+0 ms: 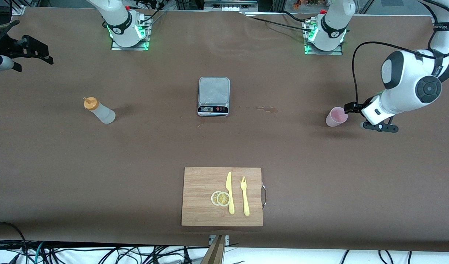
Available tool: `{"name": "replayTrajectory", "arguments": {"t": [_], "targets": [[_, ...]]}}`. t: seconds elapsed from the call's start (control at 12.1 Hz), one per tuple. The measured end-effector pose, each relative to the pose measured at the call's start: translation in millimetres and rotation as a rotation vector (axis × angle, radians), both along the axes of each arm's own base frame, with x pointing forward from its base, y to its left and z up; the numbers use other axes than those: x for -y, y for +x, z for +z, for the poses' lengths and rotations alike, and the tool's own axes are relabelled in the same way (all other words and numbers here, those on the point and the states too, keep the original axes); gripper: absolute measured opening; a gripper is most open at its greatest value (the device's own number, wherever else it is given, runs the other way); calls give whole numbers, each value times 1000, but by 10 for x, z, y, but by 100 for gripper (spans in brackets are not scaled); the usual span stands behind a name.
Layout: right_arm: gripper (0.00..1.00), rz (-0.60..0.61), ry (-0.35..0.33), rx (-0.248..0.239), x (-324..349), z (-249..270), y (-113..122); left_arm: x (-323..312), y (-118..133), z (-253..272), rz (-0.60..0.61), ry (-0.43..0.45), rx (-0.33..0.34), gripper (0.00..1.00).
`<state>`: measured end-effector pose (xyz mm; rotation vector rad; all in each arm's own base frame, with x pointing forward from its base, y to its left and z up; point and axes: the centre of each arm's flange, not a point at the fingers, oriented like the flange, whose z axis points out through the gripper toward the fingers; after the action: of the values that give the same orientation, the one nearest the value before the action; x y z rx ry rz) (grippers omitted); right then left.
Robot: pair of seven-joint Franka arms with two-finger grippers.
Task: Add sauce to pink cup with both arms
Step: 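Move the left gripper down over the pink cup, then close the left gripper around the pink cup and lift it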
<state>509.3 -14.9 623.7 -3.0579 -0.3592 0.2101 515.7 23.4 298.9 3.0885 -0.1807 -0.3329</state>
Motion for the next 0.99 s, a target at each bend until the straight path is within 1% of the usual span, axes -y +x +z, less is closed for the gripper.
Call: {"name": "replayTrajectory", "arguments": {"t": [0.41,0.99], "targets": [[100,0,-1,-3,1,-14,1,3,-240,-371,-25,-2,50,98],[100,1,-1,-7,1,-33,1,-1,-367,-600,-33,0,100,93]]}}
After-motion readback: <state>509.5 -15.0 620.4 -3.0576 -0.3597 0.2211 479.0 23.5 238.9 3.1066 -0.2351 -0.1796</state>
